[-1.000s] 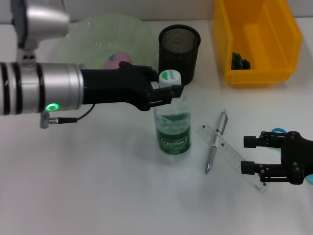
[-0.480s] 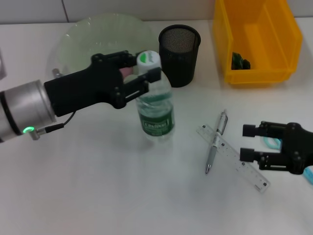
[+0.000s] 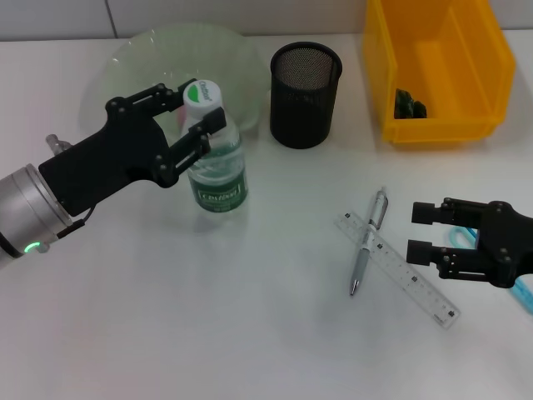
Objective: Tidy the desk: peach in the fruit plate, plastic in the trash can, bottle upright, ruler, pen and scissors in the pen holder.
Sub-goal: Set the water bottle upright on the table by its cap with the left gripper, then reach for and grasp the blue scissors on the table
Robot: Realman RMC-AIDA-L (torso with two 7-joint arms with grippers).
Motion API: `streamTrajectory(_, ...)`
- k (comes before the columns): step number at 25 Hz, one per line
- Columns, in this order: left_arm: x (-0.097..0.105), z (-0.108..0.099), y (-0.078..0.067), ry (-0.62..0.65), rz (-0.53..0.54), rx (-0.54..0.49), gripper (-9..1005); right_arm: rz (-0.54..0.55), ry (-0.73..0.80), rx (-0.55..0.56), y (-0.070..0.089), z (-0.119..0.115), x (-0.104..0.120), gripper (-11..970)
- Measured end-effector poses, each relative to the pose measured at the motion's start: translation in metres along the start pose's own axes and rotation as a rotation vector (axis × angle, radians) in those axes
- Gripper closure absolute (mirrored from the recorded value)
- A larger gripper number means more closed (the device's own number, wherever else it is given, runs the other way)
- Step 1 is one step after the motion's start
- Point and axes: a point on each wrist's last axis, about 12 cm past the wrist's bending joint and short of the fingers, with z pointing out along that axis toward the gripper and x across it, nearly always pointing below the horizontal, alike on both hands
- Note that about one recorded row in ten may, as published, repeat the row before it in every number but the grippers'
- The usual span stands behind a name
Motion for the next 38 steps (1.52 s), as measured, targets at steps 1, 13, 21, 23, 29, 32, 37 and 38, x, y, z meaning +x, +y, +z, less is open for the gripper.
streamTrajectory(1, 0.002, 0.000, 0.000, -0.004, 0.009, -0.014, 488, 0.001, -0.001, -0.002, 0.000, 0.001, 0.000, 211)
streamTrajectory(13, 0.012, -0.004, 0.003, 0.005, 0.007, -0.095, 462, -0.003, -0.004, -0.009, -0.001, 0.003, -0.001, 210)
streamTrajectory(21, 0.015, -0.006, 0.001, 0.007, -0.001, -0.100, 445, -0.001, -0.004, -0.015, 0.000, 0.006, 0.000, 210)
streamTrajectory(23, 0.015, -0.006, 0.000, 0.005, -0.002, -0.100, 441, -0.002, -0.004, -0.016, 0.000, 0.006, 0.000, 211)
streamTrajectory(29, 0.014, -0.008, -0.001, -0.009, -0.003, -0.095, 416, -0.004, -0.007, -0.026, 0.001, 0.006, -0.001, 210)
streamTrajectory(32, 0.008, -0.015, -0.002, -0.063, -0.007, -0.094, 398, -0.010, -0.018, -0.030, 0.001, 0.003, -0.005, 211)
streamTrajectory(37, -0.007, -0.040, -0.008, -0.182, -0.041, -0.045, 324, -0.010, -0.067, -0.014, -0.003, -0.011, -0.022, 210)
streamTrajectory(38, -0.010, -0.047, -0.008, -0.194, -0.059, -0.033, 296, -0.009, -0.073, -0.008, -0.004, -0.014, -0.026, 210)
